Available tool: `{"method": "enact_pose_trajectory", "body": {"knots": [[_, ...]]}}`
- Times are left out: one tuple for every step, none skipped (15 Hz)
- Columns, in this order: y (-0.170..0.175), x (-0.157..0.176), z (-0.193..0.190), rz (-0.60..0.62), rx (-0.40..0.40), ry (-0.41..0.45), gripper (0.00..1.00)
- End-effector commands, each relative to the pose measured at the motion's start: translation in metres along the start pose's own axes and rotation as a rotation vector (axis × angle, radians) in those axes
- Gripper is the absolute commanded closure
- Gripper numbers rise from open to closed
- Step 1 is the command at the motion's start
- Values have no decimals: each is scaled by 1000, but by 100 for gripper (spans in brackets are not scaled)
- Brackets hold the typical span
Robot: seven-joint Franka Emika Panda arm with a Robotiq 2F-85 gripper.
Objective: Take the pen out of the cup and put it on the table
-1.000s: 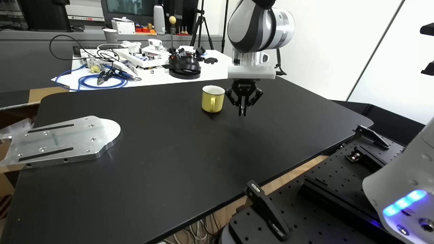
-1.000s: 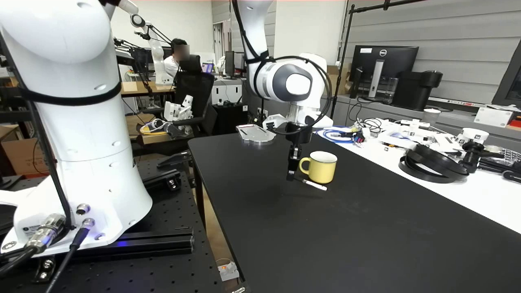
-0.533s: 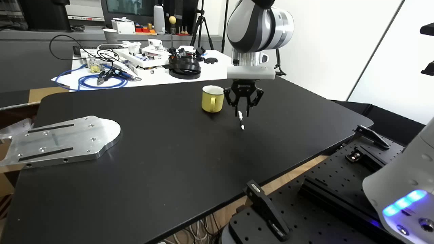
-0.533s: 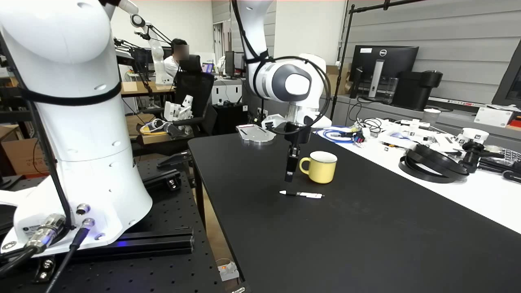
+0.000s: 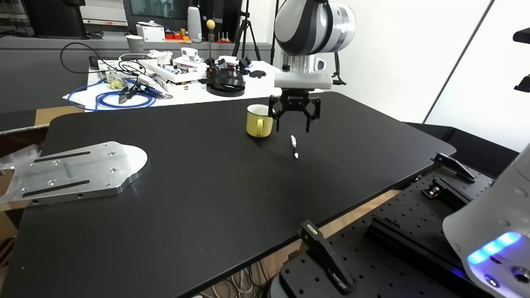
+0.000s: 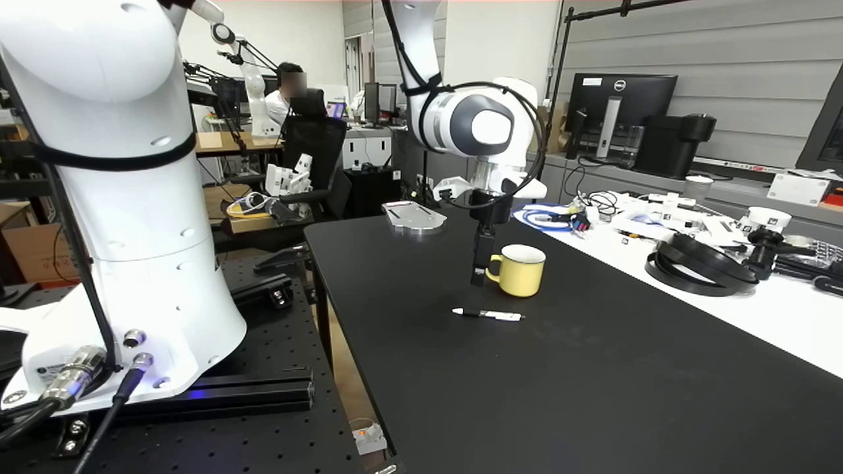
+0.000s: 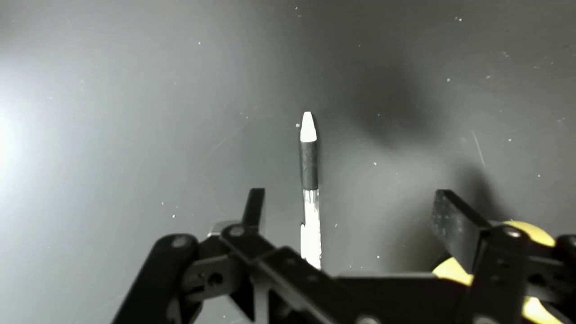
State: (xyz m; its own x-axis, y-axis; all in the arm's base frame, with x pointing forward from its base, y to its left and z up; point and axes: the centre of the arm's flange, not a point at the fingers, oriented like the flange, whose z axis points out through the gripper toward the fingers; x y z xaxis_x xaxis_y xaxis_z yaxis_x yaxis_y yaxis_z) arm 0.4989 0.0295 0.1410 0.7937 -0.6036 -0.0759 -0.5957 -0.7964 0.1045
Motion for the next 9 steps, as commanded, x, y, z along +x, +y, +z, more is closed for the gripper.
{"method": "enact_pose_trajectory", "body": {"knots": [[-1, 5, -15, -7, 10, -32, 0], [-1, 2, -4, -5, -1, -10, 0], [-1, 3, -5, -8, 0, -13, 0], [-2, 3, -5, -10, 0, -15, 0], [-2, 3, -5, -12, 0, -16, 0], [-2, 3, -5, -13, 0, -18, 0], [-2, 2, -5, -14, 0, -19, 0], [-2, 2, -5, -15, -1, -19, 0], [-2, 2, -5, -15, 0, -19, 0]]}}
